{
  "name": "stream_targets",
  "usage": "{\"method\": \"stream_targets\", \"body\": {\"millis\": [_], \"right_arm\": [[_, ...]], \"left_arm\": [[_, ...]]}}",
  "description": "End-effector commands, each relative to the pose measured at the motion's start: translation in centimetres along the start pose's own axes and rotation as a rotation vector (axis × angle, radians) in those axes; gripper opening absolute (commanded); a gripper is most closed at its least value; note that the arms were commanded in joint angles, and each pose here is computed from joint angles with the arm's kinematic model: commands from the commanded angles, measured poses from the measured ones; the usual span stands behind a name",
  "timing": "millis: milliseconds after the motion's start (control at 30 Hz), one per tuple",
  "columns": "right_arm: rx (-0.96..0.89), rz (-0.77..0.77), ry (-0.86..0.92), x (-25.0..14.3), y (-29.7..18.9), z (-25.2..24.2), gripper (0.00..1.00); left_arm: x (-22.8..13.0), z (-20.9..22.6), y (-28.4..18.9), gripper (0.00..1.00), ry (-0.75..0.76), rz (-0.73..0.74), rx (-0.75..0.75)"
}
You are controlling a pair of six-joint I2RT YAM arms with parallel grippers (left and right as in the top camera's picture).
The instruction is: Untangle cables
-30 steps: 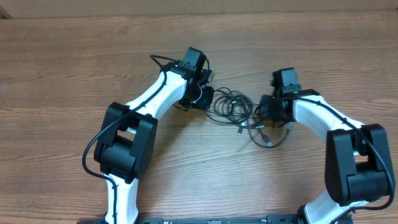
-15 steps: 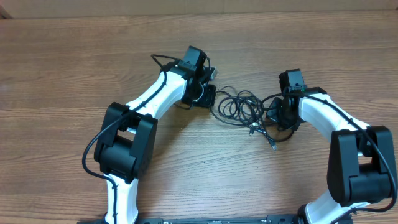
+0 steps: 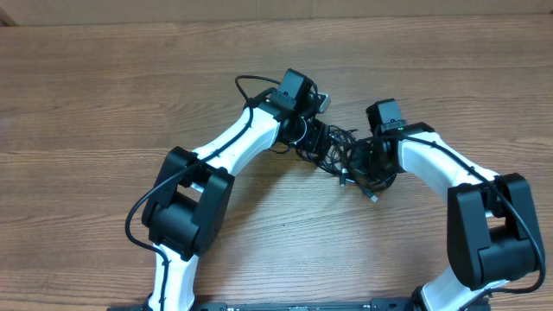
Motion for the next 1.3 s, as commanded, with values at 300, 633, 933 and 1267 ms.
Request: {"method": "stream_targets", "body": {"millis": [300, 633, 933, 1267], "right_arm": [[0.013, 0.011, -0.026, -0.3, 0.0, 0.3, 0.04], [0.013, 0.011, -0.026, -0.3, 0.0, 0.3, 0.04], [-0.184, -0.063, 0.110, 1.3, -0.6, -4.5, 0.04], [-0.162, -0.076, 0.158, 2.5, -0.9, -5.3, 0.20]], "left_arm": [[0.2, 0.9, 3.6, 0.45, -0.031, -0.013, 0.022], [-1.0, -0.7, 6.0, 0.10, 0.019, 0.025, 0.009], [1.6, 4.1, -1.1, 0.04, -0.104, -0.047, 0.060], [1.5, 5.1, -6.6, 0.04, -0.160, -0.063, 0.077]]}}
Point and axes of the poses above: each gripper's point midway between its finger pads, its own y axis out along the fingers, its own z axis along the line the jaws close on, x = y × z, the point moved 2 cm from there along -y, back along the fingers, and after that the axes turned 5 degrees about y, right-handed, at the moved point
